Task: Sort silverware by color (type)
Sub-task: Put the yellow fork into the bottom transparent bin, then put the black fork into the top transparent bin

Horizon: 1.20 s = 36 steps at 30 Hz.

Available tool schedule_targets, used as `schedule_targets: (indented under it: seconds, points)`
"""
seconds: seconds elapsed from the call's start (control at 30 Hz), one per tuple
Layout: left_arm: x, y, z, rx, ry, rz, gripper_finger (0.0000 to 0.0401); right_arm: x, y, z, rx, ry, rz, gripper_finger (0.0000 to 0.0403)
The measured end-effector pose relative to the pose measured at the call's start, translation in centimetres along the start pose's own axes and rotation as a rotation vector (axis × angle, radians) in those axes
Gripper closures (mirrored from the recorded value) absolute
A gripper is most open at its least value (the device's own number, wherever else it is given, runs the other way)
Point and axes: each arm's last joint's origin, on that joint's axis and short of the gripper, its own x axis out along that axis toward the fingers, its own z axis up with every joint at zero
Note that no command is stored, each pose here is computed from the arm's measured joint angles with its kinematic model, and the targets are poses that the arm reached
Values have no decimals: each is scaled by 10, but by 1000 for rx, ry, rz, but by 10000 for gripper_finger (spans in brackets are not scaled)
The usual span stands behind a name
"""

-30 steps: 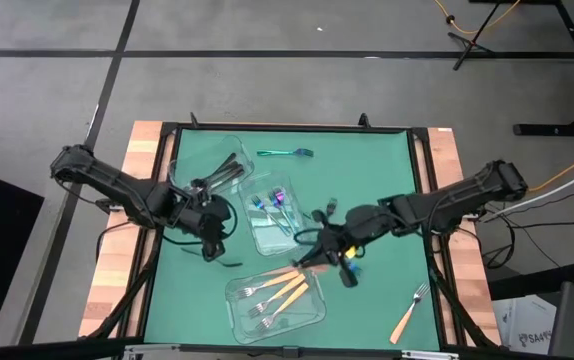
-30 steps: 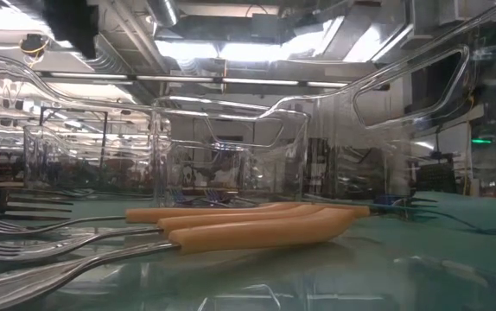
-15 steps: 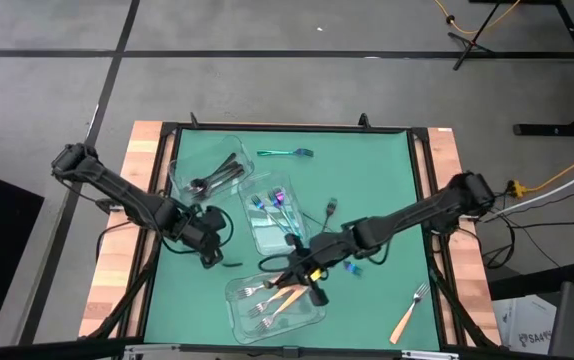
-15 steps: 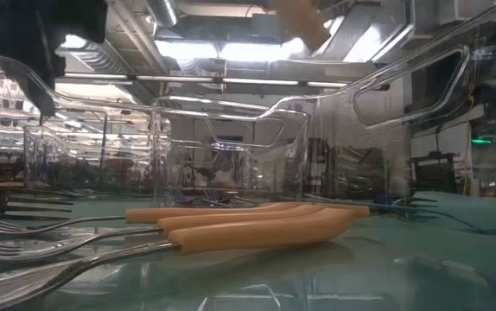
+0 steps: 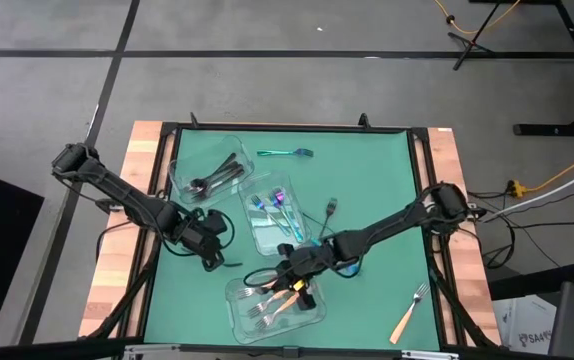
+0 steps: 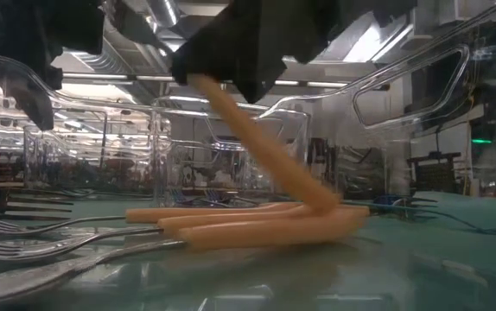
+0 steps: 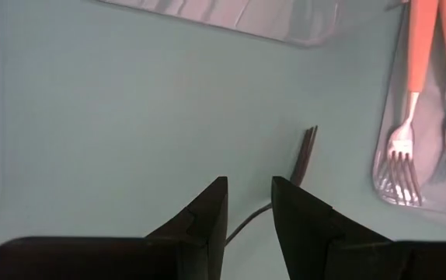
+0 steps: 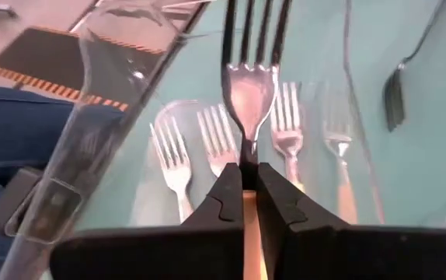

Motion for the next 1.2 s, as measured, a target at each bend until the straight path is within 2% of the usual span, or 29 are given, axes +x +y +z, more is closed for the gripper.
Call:
schedule_targets:
  seconds: [0.37, 0.83, 1.2]
  points:
    - [0, 0, 0, 3, 4, -1, 307, 8, -3, -6, -52, 12, -44, 395]
    - [-1, -2, -2, 15, -7, -12, 307, 8, -4, -7, -65, 21, -54, 337]
    - [-4, -12, -15, 81, -51, -32, 307, 8, -4, -8, -66, 17, -69, 340]
